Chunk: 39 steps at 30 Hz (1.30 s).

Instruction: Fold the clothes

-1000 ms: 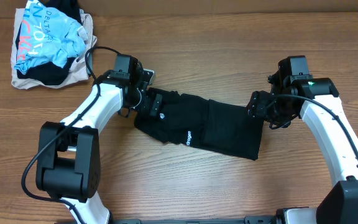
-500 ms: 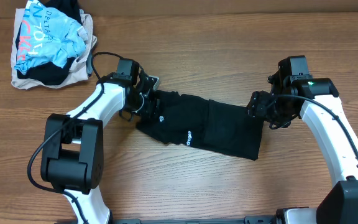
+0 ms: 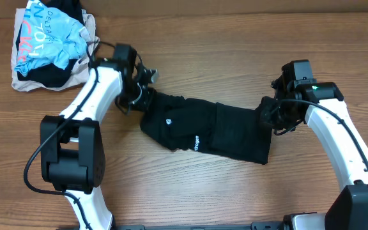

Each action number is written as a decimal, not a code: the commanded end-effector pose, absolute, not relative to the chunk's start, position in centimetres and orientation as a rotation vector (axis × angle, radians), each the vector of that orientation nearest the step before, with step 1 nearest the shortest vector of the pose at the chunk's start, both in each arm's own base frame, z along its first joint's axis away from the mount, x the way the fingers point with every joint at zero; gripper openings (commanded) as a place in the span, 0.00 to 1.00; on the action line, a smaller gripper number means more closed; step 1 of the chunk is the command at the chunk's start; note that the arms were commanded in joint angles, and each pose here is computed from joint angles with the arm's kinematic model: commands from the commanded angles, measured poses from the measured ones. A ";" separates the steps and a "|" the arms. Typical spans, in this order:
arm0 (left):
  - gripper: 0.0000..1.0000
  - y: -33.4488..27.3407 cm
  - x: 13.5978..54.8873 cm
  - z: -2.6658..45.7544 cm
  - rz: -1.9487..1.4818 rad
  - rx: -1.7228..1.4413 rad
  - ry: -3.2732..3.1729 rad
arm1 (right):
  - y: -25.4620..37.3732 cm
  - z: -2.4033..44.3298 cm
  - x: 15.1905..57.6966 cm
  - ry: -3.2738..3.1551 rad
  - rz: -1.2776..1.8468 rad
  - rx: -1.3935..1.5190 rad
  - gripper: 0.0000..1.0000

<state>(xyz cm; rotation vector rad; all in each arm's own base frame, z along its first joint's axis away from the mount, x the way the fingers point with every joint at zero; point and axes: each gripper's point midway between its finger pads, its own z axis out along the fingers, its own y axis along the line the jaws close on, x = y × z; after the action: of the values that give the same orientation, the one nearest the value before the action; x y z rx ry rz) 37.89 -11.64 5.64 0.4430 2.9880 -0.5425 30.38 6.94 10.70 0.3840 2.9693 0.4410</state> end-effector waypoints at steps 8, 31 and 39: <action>0.04 -10.8 40.2 12.3 -0.432 0.445 2.939 | 8.6 7.4 28.2 3.011 0.596 0.420 0.04; 0.04 -9.9 40.9 18.2 -0.323 0.454 2.822 | 8.8 6.1 27.8 3.007 0.619 0.416 0.04; 0.04 -10.4 40.8 18.2 -0.324 0.482 2.817 | 9.5 5.1 28.0 2.968 0.683 0.395 0.04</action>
<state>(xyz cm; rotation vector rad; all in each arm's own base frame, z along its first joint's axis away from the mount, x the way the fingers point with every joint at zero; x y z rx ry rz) 40.58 -9.93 16.45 0.4414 2.8724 -0.3431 28.61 8.75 5.76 0.4021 2.9710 0.6210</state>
